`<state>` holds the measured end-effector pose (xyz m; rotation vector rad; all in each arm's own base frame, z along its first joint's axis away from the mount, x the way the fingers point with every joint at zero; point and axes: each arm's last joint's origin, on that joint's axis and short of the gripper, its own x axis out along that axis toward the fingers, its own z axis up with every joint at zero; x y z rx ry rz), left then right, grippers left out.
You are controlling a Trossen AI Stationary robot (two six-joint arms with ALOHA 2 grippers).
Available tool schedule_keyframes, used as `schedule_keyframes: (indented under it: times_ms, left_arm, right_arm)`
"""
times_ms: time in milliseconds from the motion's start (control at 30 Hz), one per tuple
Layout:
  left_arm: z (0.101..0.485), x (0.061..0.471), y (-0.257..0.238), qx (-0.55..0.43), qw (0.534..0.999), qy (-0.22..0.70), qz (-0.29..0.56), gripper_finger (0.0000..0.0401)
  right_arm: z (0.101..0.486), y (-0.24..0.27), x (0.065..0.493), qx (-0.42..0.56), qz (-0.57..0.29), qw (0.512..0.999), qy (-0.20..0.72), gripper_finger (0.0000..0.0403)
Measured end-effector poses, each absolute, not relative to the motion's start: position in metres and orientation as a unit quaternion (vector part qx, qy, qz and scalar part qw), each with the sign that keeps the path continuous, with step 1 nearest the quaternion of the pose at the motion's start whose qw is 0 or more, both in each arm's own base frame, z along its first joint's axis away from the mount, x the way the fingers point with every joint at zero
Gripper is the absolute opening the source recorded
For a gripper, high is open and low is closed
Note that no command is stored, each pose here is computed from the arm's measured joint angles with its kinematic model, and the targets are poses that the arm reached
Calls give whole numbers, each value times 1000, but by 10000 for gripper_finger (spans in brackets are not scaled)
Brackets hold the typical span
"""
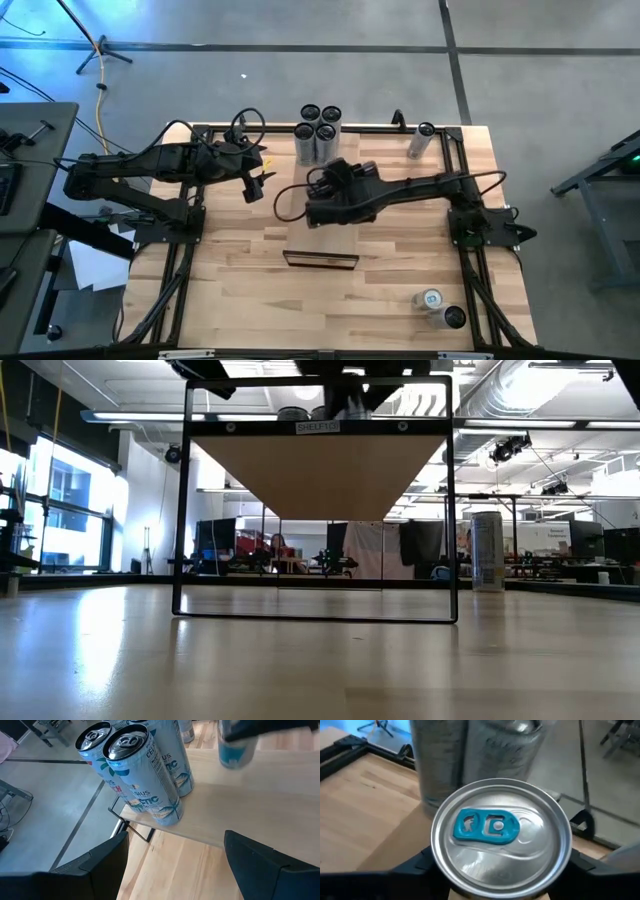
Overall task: Place canned beverage on shelf
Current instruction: Put the top blue soda can on the shelf
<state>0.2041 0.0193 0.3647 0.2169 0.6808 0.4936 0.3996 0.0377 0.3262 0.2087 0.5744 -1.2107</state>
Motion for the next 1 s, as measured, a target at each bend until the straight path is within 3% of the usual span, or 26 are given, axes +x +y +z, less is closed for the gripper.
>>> schedule_keyframes:
  times_ms: [433, 667, 800, 1000]
  left_arm:
    - [365, 204, 19, 105, 907, 330, 239, 296]
    - [365, 204, 19, 105, 907, 330, 238, 296]
    - [365, 204, 19, 105, 907, 330, 238, 296]
    - [365, 204, 19, 108, 907, 331, 236, 296]
  right_arm:
    - [362, 6, 365, 40, -525, 765, 371, 245]
    - [378, -21, 327, 61, -521, 763, 377, 238]
    - [371, -25, 298, 110, -475, 802, 345, 237]
    - [364, -28, 271, 194, -319, 908, 189, 237]
